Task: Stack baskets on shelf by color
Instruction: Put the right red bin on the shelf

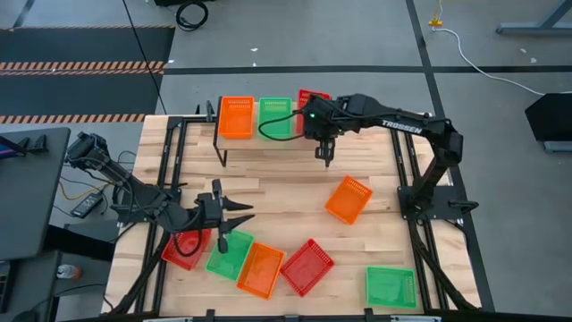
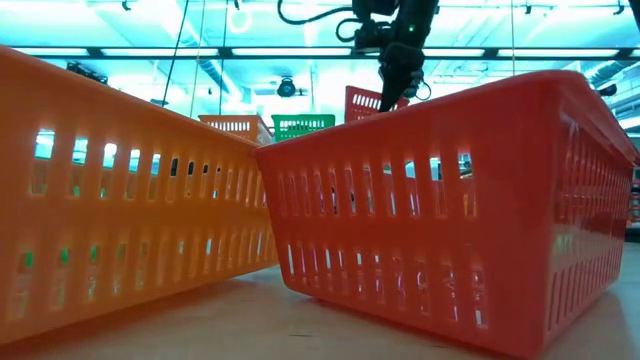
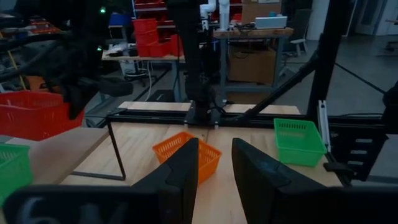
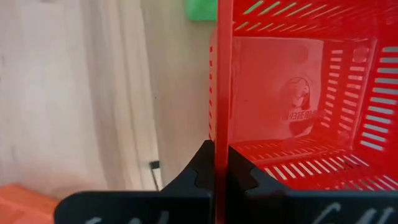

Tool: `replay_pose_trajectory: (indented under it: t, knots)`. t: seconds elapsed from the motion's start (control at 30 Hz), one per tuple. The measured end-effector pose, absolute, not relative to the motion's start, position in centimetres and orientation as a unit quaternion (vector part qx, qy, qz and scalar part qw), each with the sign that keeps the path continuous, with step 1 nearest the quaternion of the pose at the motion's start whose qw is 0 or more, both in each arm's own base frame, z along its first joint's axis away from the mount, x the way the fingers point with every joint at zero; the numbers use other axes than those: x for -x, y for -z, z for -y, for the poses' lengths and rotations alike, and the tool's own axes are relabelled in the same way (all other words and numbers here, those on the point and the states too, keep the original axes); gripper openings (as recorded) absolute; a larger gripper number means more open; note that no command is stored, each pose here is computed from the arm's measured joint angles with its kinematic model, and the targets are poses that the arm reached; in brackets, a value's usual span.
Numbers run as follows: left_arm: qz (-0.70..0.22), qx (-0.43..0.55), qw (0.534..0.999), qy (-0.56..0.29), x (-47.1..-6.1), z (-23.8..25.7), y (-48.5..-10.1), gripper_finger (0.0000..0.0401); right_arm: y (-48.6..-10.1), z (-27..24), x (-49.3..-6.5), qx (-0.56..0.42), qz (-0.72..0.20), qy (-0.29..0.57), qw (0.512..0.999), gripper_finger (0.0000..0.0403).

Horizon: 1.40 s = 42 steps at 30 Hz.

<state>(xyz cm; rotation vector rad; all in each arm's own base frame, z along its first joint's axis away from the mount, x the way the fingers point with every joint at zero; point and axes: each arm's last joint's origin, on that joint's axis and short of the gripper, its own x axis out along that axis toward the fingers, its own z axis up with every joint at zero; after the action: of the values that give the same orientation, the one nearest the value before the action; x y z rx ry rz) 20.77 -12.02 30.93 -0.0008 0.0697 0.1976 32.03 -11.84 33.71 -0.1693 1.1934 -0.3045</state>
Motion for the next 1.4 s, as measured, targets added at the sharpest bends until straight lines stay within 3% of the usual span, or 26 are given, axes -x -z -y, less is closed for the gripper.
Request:
replay_pose_trajectory:
  t: [0.63,1.17,1.4]
  knots:
    - [-0.033,0.001,0.995,-0.094,-20.6,12.2,-31.0,0.0105,-31.5,13.6,-32.8,0.044,-0.587,0.145,0.795,0.0016]
    - [-0.033,0.001,0.995,-0.094,-20.6,12.2,-31.0,0.0105,-31.5,13.4,-32.7,0.034,-0.589,0.15,0.794,0.0068]
    - [-0.034,0.0,0.996,-0.088,-20.5,12.5,-31.0,0.0105,-34.3,12.1,-32.3,0.017,-0.591,0.154,0.792,0.0081]
